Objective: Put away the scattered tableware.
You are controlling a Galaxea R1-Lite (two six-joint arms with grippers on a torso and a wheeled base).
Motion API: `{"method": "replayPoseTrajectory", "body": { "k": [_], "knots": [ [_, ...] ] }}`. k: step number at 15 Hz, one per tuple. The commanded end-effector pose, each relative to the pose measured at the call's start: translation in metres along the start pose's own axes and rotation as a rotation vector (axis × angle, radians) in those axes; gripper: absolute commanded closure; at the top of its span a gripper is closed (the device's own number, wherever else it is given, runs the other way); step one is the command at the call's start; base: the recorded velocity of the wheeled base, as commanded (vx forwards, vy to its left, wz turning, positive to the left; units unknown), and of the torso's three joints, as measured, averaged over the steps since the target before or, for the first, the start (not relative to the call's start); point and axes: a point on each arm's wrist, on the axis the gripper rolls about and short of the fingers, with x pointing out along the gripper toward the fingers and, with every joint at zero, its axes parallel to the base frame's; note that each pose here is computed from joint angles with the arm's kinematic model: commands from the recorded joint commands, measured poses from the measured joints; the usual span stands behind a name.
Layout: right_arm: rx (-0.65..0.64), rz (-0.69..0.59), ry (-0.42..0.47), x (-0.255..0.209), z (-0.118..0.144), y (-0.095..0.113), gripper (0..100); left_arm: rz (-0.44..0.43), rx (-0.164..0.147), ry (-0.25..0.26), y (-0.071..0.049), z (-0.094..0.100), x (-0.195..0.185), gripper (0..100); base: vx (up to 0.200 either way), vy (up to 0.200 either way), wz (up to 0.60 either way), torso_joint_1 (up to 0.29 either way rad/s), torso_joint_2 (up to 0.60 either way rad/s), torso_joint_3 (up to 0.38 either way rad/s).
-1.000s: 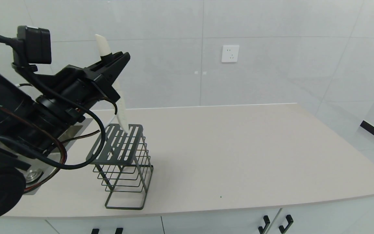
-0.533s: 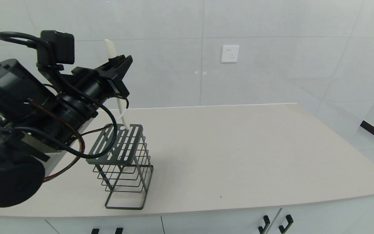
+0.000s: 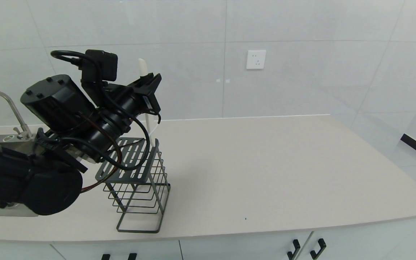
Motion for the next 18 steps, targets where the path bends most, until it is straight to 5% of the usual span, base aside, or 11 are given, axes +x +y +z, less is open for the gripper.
{"method": "replayPoseTrajectory", "body": {
  "k": [1, 18],
  "knots": [
    [0.000, 0.000, 0.002, 0.000, 0.000, 0.000, 100, 0.002, 0.003, 0.009, -0.001, -0.005, 0.004, 100, 0.000, 0.000, 0.00, 0.000, 0.00, 0.000],
    [0.000, 0.000, 0.002, 0.000, 0.000, 0.000, 100, 0.026, 0.013, 0.046, 0.009, -0.011, -0.010, 100, 0.000, 0.000, 0.00, 0.000, 0.00, 0.000]
  ]
}}
